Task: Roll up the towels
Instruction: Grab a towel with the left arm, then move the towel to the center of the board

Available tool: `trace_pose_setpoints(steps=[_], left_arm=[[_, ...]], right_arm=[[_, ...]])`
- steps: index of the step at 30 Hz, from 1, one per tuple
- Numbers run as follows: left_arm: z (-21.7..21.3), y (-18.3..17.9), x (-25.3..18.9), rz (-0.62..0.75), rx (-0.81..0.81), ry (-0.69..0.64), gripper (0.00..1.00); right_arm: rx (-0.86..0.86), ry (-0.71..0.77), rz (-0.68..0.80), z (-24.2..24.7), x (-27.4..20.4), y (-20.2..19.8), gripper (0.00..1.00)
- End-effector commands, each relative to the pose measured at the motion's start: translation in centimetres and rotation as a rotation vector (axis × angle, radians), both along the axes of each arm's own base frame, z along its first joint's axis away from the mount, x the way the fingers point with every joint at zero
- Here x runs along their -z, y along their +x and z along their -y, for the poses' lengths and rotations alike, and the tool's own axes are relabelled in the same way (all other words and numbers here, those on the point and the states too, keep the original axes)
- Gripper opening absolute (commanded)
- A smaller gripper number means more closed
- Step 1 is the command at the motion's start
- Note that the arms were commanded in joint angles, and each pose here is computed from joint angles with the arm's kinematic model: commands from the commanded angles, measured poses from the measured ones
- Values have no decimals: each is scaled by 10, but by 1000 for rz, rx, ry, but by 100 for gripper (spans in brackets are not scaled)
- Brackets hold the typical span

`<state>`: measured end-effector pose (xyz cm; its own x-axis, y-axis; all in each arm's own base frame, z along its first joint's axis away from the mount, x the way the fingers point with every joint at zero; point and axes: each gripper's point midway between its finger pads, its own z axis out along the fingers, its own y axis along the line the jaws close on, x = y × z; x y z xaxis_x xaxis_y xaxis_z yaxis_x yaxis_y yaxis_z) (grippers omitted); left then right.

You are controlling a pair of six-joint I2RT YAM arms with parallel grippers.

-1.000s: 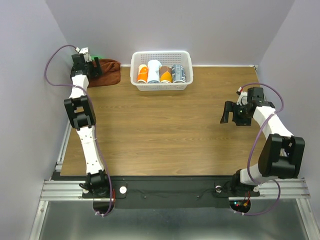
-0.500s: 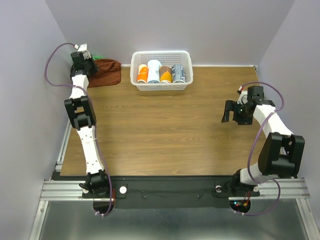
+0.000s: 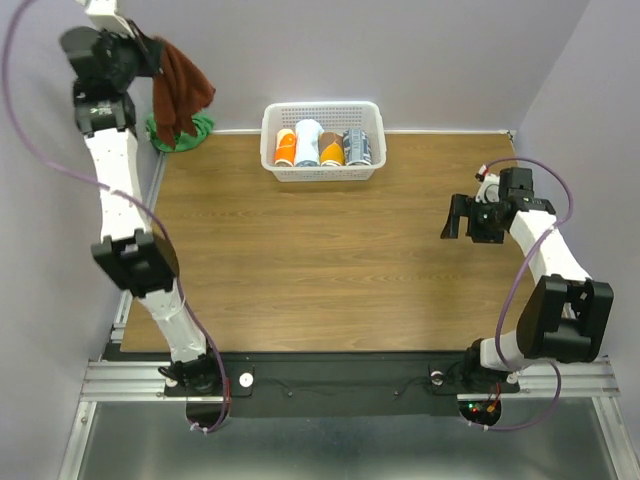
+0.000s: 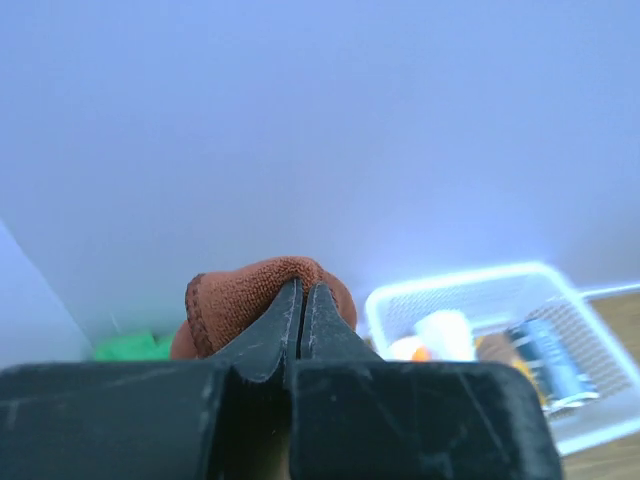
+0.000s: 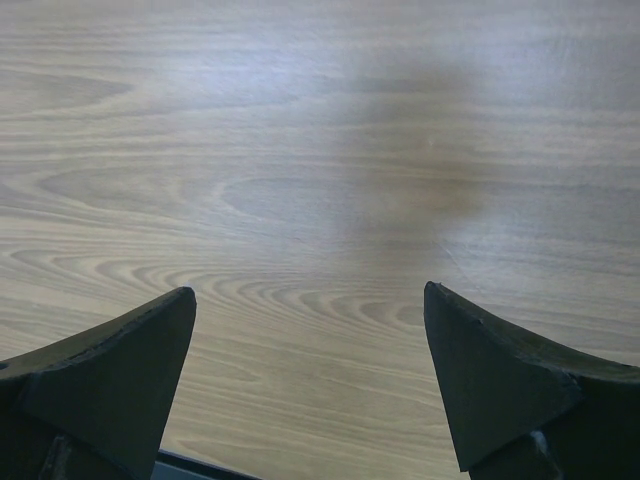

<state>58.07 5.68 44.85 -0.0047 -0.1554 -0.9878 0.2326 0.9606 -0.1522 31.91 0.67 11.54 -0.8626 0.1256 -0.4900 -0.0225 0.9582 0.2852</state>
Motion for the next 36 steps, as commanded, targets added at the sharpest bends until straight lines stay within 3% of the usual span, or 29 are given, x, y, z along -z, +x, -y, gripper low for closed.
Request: trace_pose_setpoints(steps=[1, 6, 8, 14, 17, 24, 30, 36], left_arm=[[46, -106, -107, 195, 145, 108, 0], [92, -198, -128, 250, 320, 187, 0], [105, -220, -124, 250, 376, 197, 0], [159, -288, -74, 240, 579, 276, 0], [176, -305, -36, 195, 649, 342, 0], [260, -317, 41, 11, 913, 310, 0], [334, -340, 17, 71, 1137, 330, 0], [350, -356, -6, 91, 1243, 316, 0]], right_arm=[[-46, 23, 151, -8, -47, 13, 100], [-62, 36, 207, -12, -68, 15, 100], [-68, 48, 221, -15, -74, 15, 100], [-84, 70, 229, -19, -80, 14, 100], [-94, 77, 227, -21, -80, 13, 100], [-99, 91, 208, -22, -76, 17, 100], [-99, 91, 208, -22, -76, 17, 100], [-95, 80, 206, -20, -76, 16, 100]])
